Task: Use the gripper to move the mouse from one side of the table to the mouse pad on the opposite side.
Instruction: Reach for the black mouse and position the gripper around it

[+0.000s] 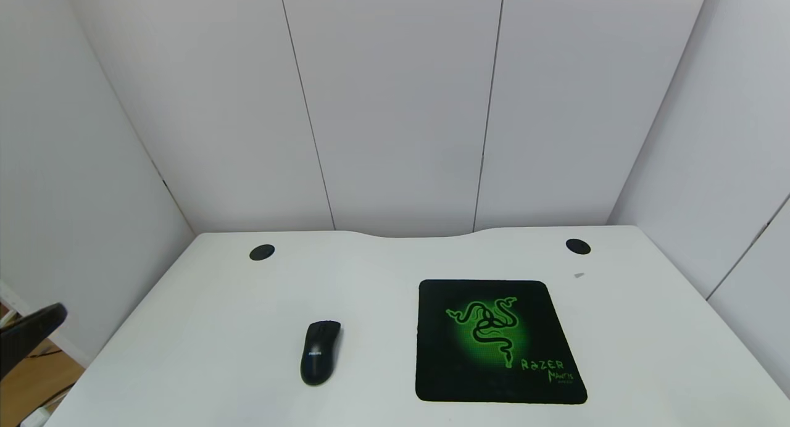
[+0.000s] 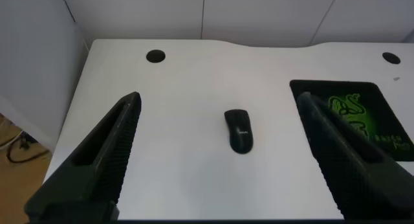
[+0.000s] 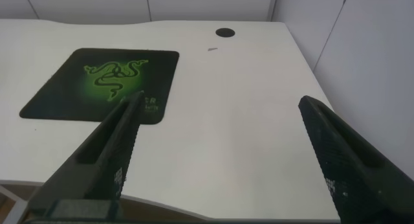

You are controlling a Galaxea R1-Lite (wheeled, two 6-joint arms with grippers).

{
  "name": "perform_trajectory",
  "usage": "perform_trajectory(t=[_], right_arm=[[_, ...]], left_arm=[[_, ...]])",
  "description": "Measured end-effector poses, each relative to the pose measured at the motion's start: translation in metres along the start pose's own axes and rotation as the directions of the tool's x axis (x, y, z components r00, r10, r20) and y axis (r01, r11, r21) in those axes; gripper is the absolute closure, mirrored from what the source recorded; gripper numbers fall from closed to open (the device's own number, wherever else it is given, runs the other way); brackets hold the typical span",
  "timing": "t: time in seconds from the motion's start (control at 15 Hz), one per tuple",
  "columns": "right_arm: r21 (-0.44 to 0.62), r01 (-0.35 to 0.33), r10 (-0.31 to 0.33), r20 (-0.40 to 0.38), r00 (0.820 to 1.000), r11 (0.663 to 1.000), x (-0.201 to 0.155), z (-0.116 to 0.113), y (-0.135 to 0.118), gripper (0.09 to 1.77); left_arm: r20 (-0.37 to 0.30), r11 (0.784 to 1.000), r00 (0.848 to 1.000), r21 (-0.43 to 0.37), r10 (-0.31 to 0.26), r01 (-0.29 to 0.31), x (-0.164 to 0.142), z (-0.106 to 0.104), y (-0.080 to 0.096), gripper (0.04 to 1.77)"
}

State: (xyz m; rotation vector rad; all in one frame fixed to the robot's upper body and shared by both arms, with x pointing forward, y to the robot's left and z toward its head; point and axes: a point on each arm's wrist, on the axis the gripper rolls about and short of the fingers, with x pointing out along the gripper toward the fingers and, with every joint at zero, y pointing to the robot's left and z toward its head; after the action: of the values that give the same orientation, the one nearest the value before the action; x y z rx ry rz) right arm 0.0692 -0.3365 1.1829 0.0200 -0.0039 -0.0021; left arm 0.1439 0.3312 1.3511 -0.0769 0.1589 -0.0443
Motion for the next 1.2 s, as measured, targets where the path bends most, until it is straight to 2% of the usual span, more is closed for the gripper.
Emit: perform_trajectory(t=[0.2, 0.33, 0.53, 0.73, 0.93, 1.07, 1.2], right_arm=[[0.000, 0.001, -0.001, 0.000, 1.000, 1.000, 0.000, 0.000, 0.000, 0.15], [0.000, 0.001, -0.001, 0.000, 1.000, 1.000, 0.000, 0.000, 0.000, 0.15], [0.000, 0.000, 0.000, 0.000, 1.000, 1.000, 0.000, 0.000, 0.000, 0.15], [0.000, 0.001, -0.001, 0.000, 1.000, 1.000, 0.000, 0.000, 0.000, 0.15], [0.000, 0.001, -0.001, 0.000, 1.000, 1.000, 0.000, 0.000, 0.000, 0.15], [0.000, 0.000, 0.000, 0.000, 1.000, 1.000, 0.000, 0.000, 0.000, 0.15], [0.000, 0.000, 0.000, 0.000, 1.000, 1.000, 0.000, 0.000, 0.000, 0.15]], left_arm=[[-0.135, 1.000, 0.991, -0.002, 0.023, -0.023, 0.036, 0.016, 0.000, 0.09], [-0.251, 0.999, 0.967, -0.002, 0.032, -0.033, 0.059, 0.023, 0.000, 0.09], [-0.403, 0.999, 0.914, -0.008, 0.035, -0.041, 0.089, 0.032, -0.001, 0.09], [-0.508, 0.998, 0.861, -0.042, 0.026, -0.054, 0.113, 0.041, -0.006, 0.09], [-0.616, 0.997, 0.787, -0.050, 0.013, -0.056, 0.134, 0.040, -0.012, 0.09], [-0.655, 0.996, 0.756, -0.063, 0.004, -0.059, 0.152, 0.038, -0.017, 0.09], [-0.674, 0.996, 0.739, -0.071, -0.007, -0.056, 0.167, 0.037, -0.023, 0.09]])
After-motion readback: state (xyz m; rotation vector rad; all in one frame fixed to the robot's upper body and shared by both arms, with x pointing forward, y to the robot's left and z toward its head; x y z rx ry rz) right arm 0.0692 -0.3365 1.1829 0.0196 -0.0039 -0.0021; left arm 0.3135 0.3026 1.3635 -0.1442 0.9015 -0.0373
